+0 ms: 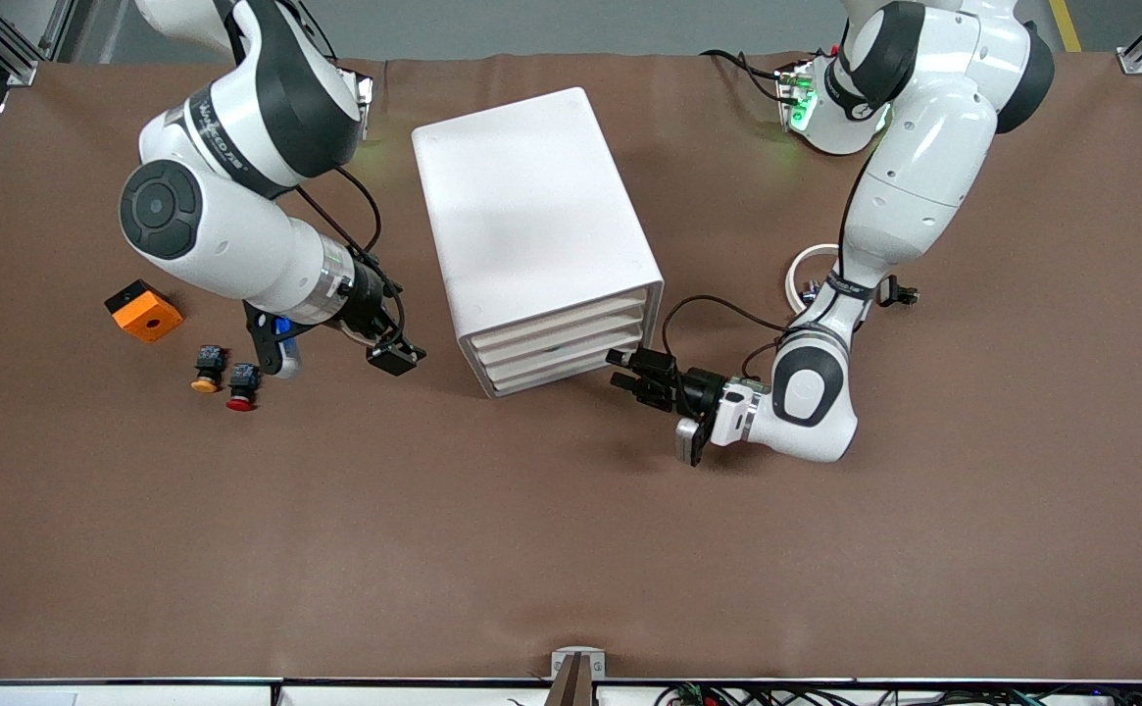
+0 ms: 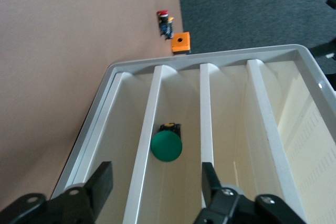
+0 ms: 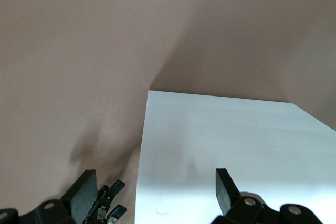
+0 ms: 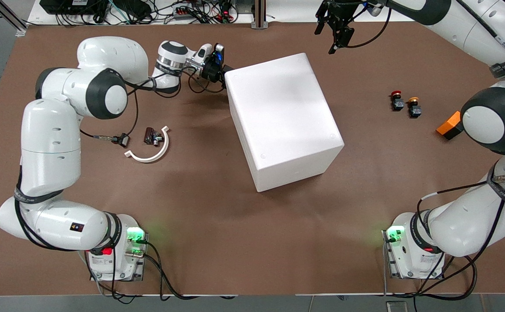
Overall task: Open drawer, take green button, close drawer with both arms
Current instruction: 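Grasp the drawer front with both grippers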
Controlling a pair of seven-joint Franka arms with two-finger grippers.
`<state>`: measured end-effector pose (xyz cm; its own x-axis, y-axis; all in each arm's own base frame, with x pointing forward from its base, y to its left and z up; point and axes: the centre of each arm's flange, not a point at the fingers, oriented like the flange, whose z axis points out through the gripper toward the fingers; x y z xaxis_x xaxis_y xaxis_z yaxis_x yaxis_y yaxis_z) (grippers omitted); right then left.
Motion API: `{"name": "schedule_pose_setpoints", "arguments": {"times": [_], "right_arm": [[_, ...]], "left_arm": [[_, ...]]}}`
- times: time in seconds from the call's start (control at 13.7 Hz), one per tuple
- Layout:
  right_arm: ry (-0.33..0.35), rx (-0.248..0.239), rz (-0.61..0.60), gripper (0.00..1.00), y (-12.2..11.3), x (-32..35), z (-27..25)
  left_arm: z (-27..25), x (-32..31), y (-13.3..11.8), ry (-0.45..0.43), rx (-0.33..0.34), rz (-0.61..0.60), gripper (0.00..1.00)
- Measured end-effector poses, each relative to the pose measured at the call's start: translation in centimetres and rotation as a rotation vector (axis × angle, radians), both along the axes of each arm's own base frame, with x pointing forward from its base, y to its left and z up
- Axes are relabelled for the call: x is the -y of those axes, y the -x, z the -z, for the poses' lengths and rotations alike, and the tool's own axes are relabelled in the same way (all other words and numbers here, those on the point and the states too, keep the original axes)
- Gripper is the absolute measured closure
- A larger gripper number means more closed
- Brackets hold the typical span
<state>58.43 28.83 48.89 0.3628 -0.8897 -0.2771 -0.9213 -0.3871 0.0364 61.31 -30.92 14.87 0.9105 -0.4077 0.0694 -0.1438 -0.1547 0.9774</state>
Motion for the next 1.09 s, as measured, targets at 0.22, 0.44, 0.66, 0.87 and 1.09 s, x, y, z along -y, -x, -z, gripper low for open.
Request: {"name": "schedule_pose_setpoints", "arguments": {"times": [0.22,0.44,0.66,0.87,1.09], "right_arm": [[0.002,-0.004,-0.015,0.00,0.4,-0.9,0.3],[-0.001,0.002,-0.020,0.00,0.4,-1.1,0.0],[-0.013,0.025,-0.103,0.00,0.3,-1.1,-0.1],[-0.028,0.043,-0.262,0.00,0.3,-0.4,0.1],[-0.049,0.066,-0.407,0.00,-0.3,1.4,0.3]], "left_arm": [[-0.7,-0.4,-0.6,-0.035,-0.043,-0.001,0.31],[-0.8,0.8,-0.1,-0.053,-0.075,0.012,0.33],[-0.4,2.5,0.7,-0.062,-0.090,0.035,0.35],[0.6,3.2,1.0,-0.077,-0.102,0.036,0.35],[2.2,3.4,1.4,-0.092,-0.115,0.032,0.39]]}}
